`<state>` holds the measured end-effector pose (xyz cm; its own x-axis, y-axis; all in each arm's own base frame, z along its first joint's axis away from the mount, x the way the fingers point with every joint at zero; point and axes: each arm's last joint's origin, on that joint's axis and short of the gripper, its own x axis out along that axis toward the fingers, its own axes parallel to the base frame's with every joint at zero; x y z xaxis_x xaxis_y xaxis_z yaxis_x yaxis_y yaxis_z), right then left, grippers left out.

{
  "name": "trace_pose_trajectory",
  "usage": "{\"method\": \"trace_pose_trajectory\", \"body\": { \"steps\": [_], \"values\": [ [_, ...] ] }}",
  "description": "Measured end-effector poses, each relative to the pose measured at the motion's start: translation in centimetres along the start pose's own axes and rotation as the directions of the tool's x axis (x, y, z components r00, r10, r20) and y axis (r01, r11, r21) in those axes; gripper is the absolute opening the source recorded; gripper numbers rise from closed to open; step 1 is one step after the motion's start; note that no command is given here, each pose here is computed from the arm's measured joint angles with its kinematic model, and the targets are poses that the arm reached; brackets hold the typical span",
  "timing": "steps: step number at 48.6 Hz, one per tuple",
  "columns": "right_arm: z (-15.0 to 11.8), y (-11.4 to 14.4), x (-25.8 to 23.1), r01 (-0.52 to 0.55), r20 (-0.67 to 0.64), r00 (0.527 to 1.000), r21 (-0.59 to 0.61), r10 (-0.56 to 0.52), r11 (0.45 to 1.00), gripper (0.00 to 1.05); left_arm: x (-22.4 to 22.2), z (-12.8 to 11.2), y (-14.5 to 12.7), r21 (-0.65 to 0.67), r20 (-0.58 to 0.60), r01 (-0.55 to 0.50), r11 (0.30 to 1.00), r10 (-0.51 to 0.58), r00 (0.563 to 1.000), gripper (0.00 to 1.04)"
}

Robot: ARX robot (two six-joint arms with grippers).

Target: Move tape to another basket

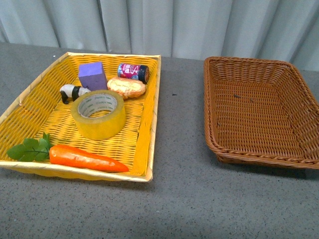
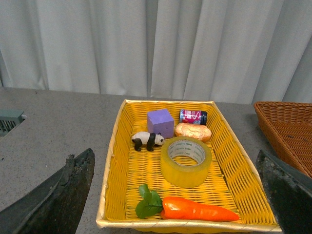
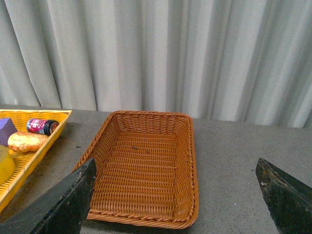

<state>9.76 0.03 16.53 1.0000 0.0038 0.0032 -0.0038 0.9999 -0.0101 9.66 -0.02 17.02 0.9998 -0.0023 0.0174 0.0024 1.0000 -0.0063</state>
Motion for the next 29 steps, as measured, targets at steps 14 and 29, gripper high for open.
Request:
{"method": "trace_pose_trajectory", "body": {
  "steps": [14,29],
  "values": [
    [0.0,0.0,0.0,0.0,0.0,1.0,0.0,0.0,1.0,0.96,0.5,-0.7,0.1,-0.109,-0.11,-0.233,0.966,0.221,0.969,0.98],
    [0.0,0.0,0.0,0.0,0.001,1.0,0.0,0.0,1.0,0.96,7.8,1.2,1.2,-0.228,-0.159,-0.209,0.951,0.175,0.972,0.98]
  ]
}}
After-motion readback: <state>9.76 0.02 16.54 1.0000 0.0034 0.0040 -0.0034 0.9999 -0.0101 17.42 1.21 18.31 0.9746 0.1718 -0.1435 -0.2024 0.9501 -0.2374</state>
